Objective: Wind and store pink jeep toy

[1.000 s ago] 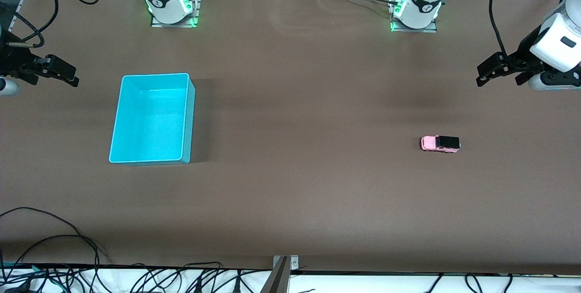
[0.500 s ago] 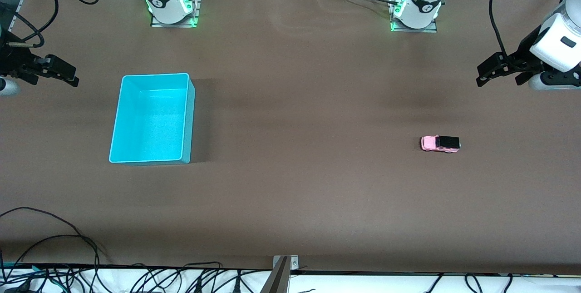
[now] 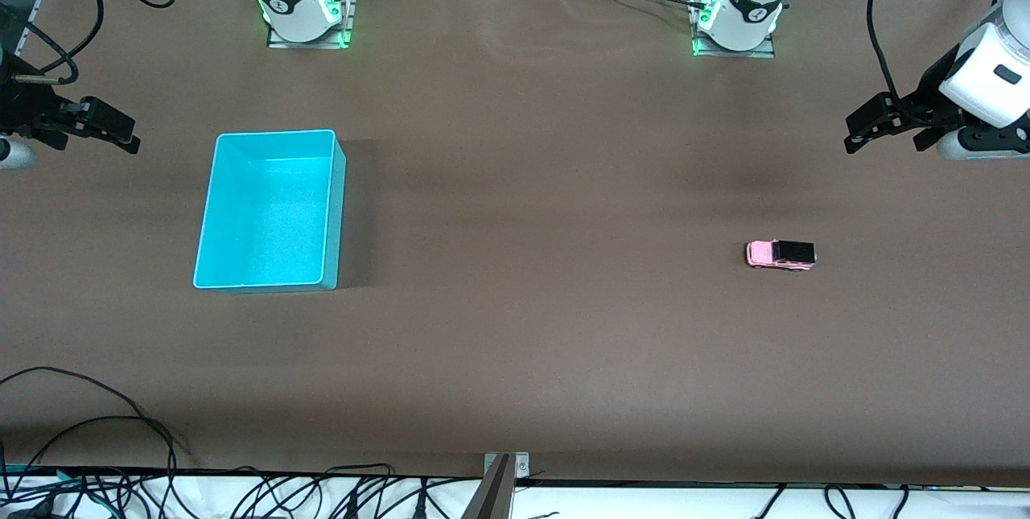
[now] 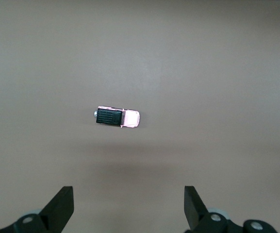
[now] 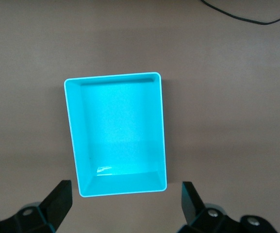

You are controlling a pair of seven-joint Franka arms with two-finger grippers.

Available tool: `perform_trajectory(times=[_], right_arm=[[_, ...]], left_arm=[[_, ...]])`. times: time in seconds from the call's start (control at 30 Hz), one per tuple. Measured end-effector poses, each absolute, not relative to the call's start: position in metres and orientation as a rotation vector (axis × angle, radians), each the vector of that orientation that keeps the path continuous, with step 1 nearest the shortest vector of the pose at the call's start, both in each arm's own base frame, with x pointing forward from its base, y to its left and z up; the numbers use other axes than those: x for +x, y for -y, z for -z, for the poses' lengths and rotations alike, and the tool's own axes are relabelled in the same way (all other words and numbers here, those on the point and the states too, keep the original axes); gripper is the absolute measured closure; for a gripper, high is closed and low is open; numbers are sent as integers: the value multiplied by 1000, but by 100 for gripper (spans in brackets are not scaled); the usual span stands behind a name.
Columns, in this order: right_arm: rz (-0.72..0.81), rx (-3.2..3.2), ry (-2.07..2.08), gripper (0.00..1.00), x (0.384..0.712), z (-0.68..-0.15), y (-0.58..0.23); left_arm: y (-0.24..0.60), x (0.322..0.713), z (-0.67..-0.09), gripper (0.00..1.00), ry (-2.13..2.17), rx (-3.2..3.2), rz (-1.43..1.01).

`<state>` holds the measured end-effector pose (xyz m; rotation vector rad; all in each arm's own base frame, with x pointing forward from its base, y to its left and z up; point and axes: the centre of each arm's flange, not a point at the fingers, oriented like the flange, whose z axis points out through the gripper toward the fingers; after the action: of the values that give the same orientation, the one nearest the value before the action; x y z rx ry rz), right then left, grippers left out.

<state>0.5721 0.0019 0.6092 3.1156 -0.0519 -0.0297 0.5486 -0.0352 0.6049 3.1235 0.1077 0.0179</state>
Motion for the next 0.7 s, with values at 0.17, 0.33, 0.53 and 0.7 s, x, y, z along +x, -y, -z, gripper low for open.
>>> perform_trajectory(times=[0.17,0.33,0.53,0.7], right_arm=[[30,3116,52,0,572,-609,-2],[30,3116,52,0,572,-609,-2],[30,3116,52,0,572,-609,-2],[30,3116,52,0,572,-609,-2]], left_arm=[[36,549,-605,0,-105,3124,-18],[37,549,-604,0,-104,3124,-14],[37,551,-599,0,-104,3124,1],[37,555,-592,0,-103,3125,20]])
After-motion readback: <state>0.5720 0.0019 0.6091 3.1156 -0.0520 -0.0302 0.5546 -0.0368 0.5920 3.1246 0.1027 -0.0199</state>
